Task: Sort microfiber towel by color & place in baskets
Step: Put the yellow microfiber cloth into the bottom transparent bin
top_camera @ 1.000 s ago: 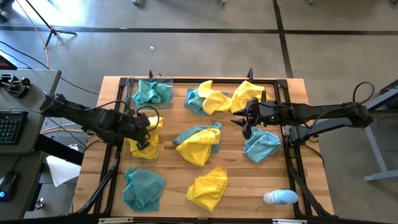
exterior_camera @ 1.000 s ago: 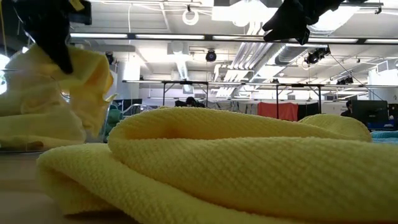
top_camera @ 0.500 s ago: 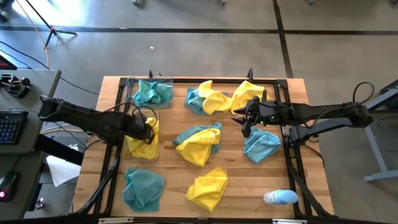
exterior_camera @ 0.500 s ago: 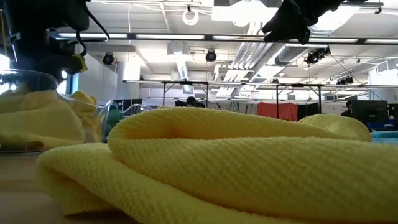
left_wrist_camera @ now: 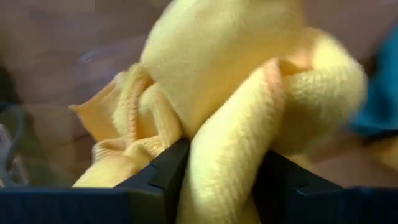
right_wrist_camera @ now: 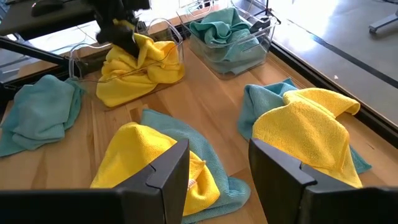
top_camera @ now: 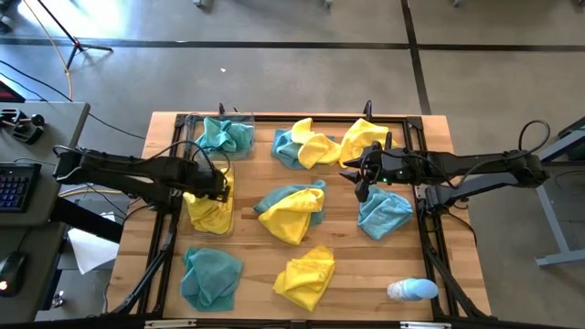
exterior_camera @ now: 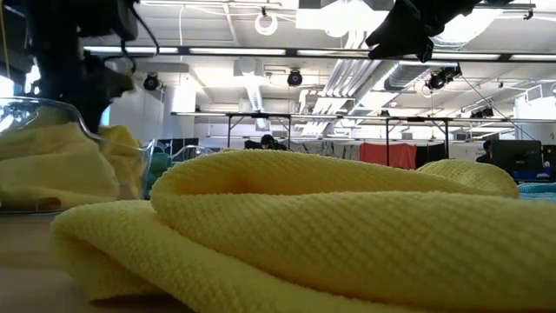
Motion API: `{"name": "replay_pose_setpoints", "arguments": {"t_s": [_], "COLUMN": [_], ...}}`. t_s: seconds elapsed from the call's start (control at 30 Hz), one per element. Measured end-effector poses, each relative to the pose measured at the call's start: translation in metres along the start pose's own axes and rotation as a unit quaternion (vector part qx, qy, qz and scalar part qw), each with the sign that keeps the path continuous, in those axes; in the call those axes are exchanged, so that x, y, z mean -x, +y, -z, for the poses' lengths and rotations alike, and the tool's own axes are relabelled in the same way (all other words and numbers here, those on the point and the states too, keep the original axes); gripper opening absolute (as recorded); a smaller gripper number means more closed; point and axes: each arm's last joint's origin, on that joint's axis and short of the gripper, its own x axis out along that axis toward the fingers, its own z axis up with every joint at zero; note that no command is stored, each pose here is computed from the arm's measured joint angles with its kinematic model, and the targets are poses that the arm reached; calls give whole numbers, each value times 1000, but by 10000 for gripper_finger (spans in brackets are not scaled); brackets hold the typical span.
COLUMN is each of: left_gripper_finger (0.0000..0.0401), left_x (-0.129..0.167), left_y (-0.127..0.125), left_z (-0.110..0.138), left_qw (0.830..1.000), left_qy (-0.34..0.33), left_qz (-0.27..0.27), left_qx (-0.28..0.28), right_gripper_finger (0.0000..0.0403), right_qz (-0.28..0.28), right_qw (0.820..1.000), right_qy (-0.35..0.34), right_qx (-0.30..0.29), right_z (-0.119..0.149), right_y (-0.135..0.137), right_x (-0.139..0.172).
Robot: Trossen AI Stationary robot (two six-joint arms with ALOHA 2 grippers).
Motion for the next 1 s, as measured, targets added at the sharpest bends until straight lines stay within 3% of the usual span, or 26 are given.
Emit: {"name": "replay_pose_setpoints", "arguments": {"t_s": [0.17,0.43,0.8,1.0], "left_gripper_finger": [150,150,143,118], "left_x": [30,56,51,9], "left_y": [-10,-6,-7,-6], "left_z": [-12,-25,-24,-15], "left_qw": [999,998,992,985], "left_qy": [-21,-53,-12,1], "left_qz": [30,3,-7,-80], "left_qx": [-5,15,128,151], "right_gripper_finger": [161,161,161,161], "right_qz": [0,0,0,0], "right_qw": [1000,1000,1000,1000], "right_qy": [0,0,0,1], "right_qx": [1,1,-1,-12], "right_z": [0,0,0,0], "right_y": [0,0,0,0], "right_x": [0,0,0,0]}}
